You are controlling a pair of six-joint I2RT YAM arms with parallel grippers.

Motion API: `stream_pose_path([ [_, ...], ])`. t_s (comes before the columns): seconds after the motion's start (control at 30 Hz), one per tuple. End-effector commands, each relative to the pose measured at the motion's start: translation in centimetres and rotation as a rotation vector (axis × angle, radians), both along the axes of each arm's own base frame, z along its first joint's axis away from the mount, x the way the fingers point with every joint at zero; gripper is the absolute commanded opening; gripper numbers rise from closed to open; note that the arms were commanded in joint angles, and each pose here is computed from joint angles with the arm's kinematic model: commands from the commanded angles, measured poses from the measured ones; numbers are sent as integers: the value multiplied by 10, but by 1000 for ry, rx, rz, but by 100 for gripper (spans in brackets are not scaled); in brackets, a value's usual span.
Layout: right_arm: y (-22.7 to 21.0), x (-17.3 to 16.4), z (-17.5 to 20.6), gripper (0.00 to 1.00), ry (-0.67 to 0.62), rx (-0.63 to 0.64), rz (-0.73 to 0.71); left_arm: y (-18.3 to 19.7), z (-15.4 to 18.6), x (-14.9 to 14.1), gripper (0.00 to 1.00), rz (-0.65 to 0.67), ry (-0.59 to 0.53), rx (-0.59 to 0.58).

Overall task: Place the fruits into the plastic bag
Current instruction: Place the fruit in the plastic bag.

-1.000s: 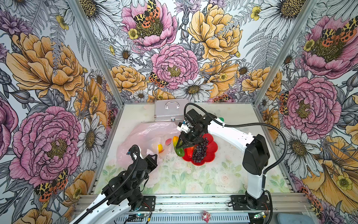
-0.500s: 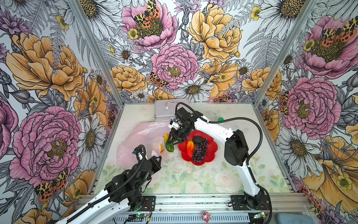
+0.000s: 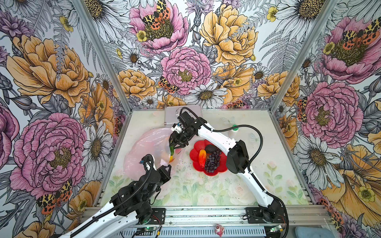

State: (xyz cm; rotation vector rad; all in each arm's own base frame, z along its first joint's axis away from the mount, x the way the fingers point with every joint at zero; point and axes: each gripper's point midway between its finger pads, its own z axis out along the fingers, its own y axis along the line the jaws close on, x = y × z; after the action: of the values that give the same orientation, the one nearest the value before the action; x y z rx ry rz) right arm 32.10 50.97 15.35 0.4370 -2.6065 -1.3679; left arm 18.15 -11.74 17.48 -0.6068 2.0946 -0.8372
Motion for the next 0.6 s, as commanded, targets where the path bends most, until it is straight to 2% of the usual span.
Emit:
stream_pose_path([
  [0.0, 25, -24, 33, 58, -27, 117, 85, 10, 12, 1, 0, 31, -33, -12],
  [0.23, 6, -29, 30, 77, -59, 72, 89, 18, 7, -1, 0, 57, -29, -36],
  [0.57, -18, -32, 46, 77, -107, 41, 67, 20, 7, 0, 0, 61, -28, -43],
])
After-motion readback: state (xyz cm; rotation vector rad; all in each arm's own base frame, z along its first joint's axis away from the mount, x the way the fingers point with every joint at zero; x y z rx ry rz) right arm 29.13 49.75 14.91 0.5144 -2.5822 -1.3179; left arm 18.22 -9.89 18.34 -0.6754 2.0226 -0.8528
